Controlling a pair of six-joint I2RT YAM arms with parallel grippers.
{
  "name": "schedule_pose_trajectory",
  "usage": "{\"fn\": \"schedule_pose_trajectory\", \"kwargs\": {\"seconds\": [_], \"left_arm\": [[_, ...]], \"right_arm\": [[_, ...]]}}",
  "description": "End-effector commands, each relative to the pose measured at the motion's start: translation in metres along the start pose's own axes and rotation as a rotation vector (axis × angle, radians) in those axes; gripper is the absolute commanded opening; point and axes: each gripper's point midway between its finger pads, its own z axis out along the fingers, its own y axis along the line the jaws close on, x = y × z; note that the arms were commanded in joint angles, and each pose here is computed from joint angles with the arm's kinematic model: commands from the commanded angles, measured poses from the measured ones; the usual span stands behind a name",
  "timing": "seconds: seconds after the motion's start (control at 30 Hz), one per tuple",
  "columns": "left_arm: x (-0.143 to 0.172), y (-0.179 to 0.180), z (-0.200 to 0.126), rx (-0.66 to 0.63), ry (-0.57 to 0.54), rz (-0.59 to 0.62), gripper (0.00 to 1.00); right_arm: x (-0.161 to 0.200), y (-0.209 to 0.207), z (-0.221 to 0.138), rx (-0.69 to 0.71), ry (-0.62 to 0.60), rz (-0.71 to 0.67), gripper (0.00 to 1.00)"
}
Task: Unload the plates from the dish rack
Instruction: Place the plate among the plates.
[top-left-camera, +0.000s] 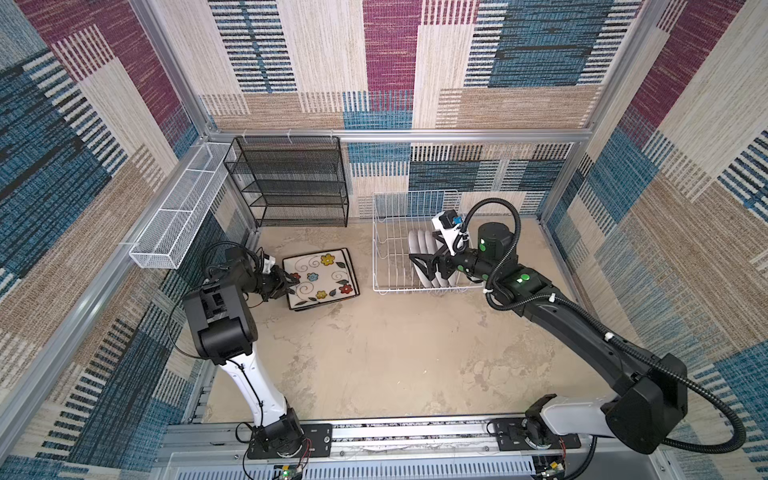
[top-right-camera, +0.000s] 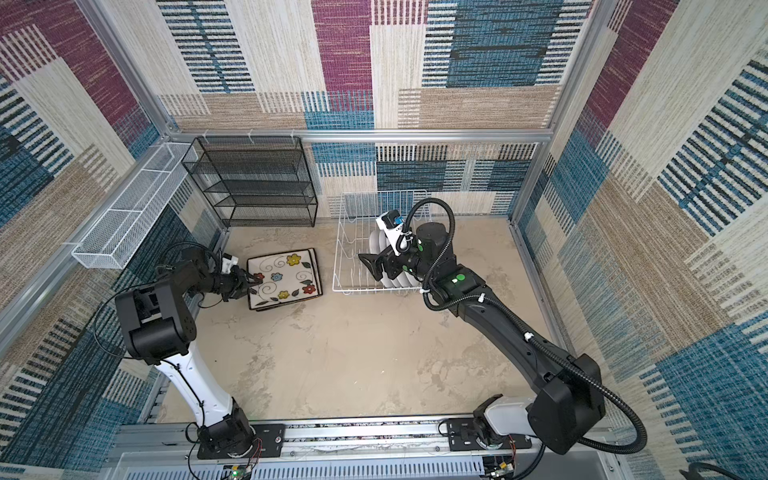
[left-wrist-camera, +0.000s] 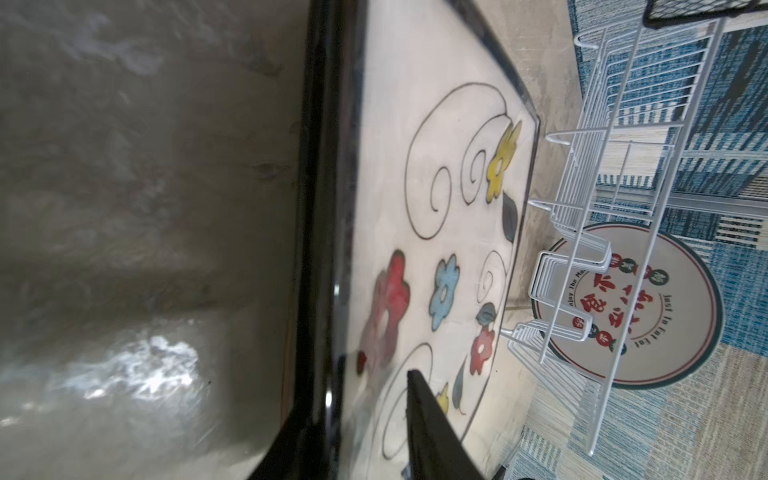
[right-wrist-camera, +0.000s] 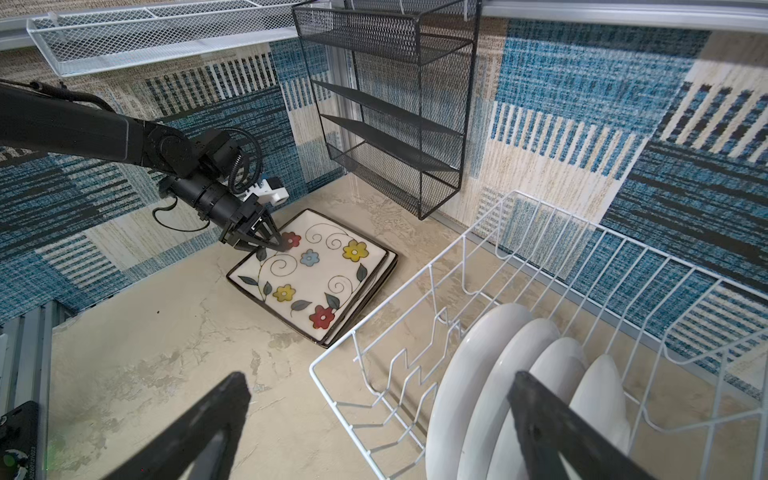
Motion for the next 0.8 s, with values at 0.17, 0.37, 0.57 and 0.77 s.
{"fn": "schedule_pose_trajectory", "kwargs": {"seconds": [0.17, 0.37, 0.57, 0.77], "left_arm": [[-0.004, -0.001, -0.003, -0.014, -0.007, 0.013, 0.37], [-0.006, 0.005, -0.005, -0.051, -0.010, 0.008, 0.38], [-0.009, -0.001, -0.017, -0.084, -0.043, 0.032, 0.47], [-0.014, -0.009, -0.029, -0.099, -0.079, 0.035, 0.57]], "right_arm": [[-0.005, 0.000, 0.000, 0.003, -0.012, -0.013, 1.00], [-0.003, 0.000, -0.001, 0.005, -0.009, -0.012, 1.00], [-0.002, -0.001, -0.001, 0.010, -0.003, -0.012, 1.00], [-0.002, -0.002, -0.003, 0.016, -0.004, -0.015, 1.00]]}}
